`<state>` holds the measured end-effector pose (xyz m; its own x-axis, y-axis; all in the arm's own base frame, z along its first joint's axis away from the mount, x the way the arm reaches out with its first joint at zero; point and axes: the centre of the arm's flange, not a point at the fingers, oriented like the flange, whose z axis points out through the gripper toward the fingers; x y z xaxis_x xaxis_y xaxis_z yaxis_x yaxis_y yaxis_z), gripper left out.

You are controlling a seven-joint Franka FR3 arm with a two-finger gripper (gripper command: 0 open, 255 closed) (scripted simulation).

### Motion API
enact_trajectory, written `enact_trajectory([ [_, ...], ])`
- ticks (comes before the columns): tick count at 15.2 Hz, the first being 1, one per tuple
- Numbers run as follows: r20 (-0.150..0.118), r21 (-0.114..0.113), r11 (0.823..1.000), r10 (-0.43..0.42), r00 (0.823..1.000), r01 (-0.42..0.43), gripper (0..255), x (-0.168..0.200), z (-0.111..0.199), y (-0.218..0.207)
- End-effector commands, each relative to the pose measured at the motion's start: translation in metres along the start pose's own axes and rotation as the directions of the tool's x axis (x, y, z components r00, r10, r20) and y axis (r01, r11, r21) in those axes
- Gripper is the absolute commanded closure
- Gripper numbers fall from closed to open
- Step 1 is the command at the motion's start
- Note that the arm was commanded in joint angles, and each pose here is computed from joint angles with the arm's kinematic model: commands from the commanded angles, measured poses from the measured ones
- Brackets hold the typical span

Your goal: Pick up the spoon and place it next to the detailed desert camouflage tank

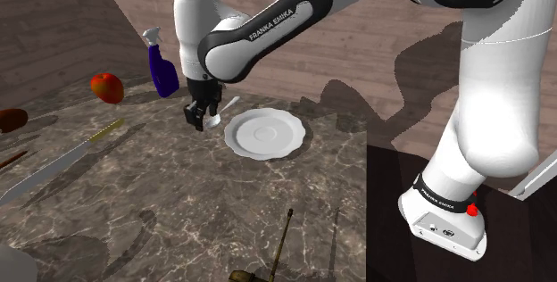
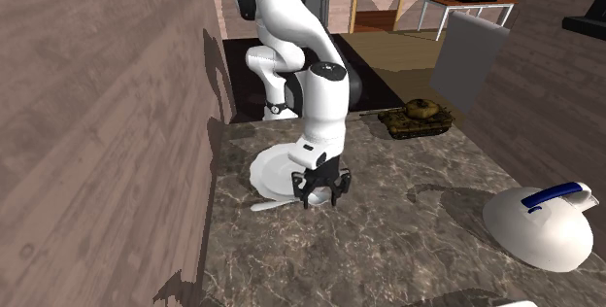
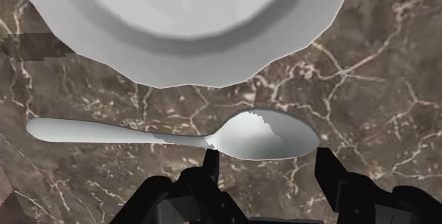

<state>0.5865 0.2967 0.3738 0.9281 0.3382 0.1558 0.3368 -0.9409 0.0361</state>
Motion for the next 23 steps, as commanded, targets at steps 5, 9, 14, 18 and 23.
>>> enact_trajectory([
  [5,0.0,0.0,1.0,0.0,1.0,0.0,255,0.005,-0.032,0.001],
  [9,0.0,0.0,1.0,0.0,1.0,0.0,255,0.008,-0.053,0.002],
  [14,0.0,0.0,1.0,0.0,1.0,0.0,255,0.012,-0.079,0.003],
  [18,0.0,0.0,1.0,0.0,1.0,0.0,255,0.015,-0.1,0.004],
  [23,0.0,0.0,1.0,0.0,1.0,0.0,255,0.019,-0.126,0.005],
])
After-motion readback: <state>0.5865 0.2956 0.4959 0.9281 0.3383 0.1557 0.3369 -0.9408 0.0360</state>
